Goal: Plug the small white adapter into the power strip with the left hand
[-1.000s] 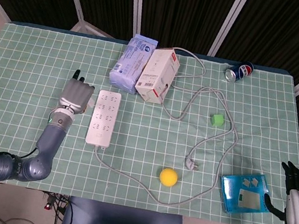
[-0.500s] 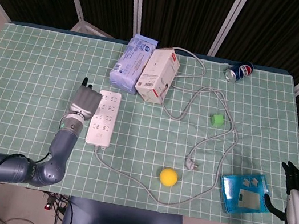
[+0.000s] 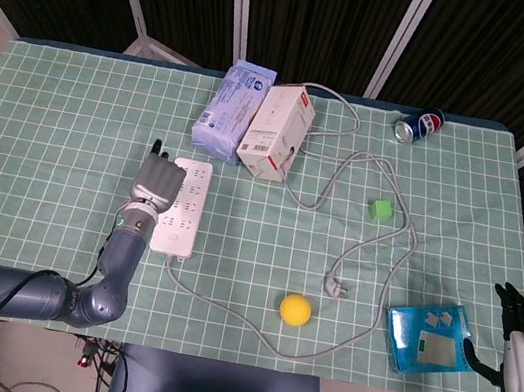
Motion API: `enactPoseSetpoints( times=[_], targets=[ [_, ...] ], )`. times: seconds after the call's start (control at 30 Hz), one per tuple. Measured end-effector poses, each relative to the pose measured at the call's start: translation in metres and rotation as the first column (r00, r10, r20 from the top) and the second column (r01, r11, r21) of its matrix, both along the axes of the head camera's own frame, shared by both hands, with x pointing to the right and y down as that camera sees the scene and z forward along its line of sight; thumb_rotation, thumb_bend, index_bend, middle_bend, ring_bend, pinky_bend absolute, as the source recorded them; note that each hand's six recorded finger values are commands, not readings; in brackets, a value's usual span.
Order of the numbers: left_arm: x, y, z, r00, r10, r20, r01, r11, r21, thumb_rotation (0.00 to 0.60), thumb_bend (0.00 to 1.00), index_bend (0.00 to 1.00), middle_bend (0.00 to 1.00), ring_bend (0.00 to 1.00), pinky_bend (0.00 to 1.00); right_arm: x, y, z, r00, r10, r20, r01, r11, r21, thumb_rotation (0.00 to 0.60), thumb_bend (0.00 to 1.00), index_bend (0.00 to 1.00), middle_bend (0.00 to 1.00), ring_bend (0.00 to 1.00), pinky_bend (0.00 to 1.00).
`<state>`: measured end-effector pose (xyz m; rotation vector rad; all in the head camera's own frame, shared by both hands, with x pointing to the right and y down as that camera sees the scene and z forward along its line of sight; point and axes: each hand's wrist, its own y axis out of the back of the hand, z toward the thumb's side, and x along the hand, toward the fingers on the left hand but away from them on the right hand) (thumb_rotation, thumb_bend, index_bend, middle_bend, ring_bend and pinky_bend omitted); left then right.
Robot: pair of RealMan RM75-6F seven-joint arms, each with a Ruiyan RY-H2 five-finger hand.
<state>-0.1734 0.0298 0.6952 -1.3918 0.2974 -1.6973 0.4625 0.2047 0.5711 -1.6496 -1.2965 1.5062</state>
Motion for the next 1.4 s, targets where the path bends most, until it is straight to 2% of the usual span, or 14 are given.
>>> enactPoseSetpoints(
  times=[1.4],
  targets=[
    [0.003,0.006,0.015,1.0,0.026,0.006,-0.026,1.0,-0.015,0.6,0.81,0.74,0.78,0.24,0.08,0.0,0.0,0.0,1.0,0.003,0.003,-0.003,1.0,0.0,0.6,0.4,0.0,0.0,0.0,0.04]
  ],
)
